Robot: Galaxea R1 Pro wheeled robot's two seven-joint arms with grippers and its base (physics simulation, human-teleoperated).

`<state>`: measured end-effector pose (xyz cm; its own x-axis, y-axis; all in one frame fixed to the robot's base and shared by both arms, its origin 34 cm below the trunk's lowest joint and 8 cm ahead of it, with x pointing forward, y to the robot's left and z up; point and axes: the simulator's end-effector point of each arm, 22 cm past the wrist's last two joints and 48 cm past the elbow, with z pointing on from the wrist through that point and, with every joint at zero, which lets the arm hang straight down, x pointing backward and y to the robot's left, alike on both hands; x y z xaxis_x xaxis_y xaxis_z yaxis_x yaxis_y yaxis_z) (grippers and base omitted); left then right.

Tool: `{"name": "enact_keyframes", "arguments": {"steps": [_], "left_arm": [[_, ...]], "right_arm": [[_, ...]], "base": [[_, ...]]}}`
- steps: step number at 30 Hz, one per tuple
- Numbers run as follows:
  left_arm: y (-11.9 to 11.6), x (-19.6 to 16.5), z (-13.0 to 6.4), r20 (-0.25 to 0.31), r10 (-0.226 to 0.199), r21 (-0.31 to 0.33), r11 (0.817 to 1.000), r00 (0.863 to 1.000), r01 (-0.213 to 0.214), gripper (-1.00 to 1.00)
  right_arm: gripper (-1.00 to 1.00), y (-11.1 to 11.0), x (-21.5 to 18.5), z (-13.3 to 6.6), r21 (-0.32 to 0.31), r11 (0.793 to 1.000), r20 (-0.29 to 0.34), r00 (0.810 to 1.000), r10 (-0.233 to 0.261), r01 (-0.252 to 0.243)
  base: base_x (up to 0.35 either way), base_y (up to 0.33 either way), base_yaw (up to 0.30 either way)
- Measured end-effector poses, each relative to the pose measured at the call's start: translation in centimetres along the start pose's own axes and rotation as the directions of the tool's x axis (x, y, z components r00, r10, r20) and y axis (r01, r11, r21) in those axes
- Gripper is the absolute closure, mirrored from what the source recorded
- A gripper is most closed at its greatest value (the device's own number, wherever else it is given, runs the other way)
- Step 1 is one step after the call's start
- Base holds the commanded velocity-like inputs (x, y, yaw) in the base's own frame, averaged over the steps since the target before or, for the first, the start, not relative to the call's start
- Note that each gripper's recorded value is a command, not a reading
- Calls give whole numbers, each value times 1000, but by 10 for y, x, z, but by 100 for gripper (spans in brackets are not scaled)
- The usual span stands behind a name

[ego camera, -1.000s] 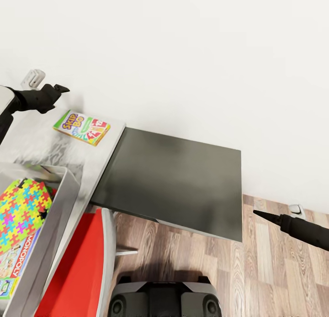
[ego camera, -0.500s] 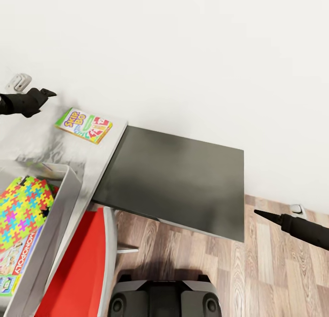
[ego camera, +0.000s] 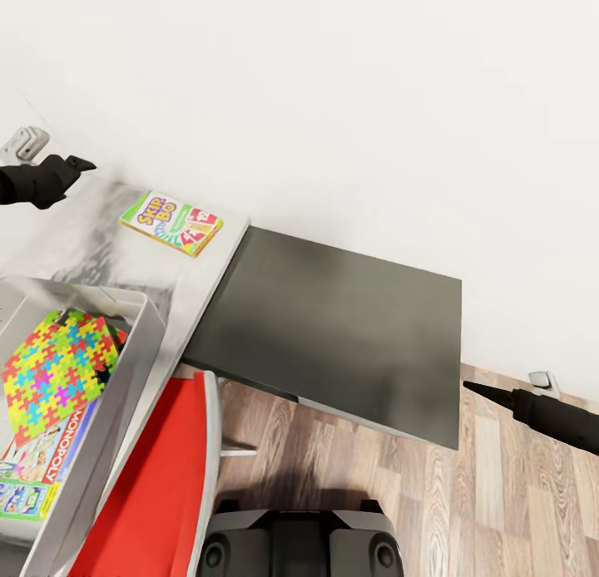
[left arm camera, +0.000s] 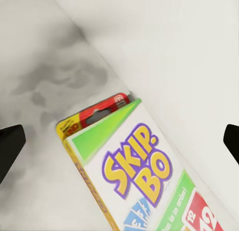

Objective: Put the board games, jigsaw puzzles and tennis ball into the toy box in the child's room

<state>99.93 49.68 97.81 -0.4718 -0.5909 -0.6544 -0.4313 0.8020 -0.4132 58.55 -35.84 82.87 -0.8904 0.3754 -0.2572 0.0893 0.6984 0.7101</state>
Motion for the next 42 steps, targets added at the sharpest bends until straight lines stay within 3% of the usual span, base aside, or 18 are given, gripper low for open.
{"name": "enact_keyframes", "arguments": {"steps": [19,30,42], "left_arm": [[-1,-1,0,3,5,2,1000,1000,-5,-100],[1,9,8,-12,6,-2,1000,1000,-6,-100],[5,22,18,-29,8,-8,1000,1000,-8,-100]], "right_arm": [[-100,1,-3,-2,-5,1000,7,1000,0,0],[-100,0,-43,-33,-31,999,113,994,-8,11],[-100,2,-74,-48,-36,998,155,987,-39,46]], "base": [[0,0,12],[0,0,1],[0,0,0]]}}
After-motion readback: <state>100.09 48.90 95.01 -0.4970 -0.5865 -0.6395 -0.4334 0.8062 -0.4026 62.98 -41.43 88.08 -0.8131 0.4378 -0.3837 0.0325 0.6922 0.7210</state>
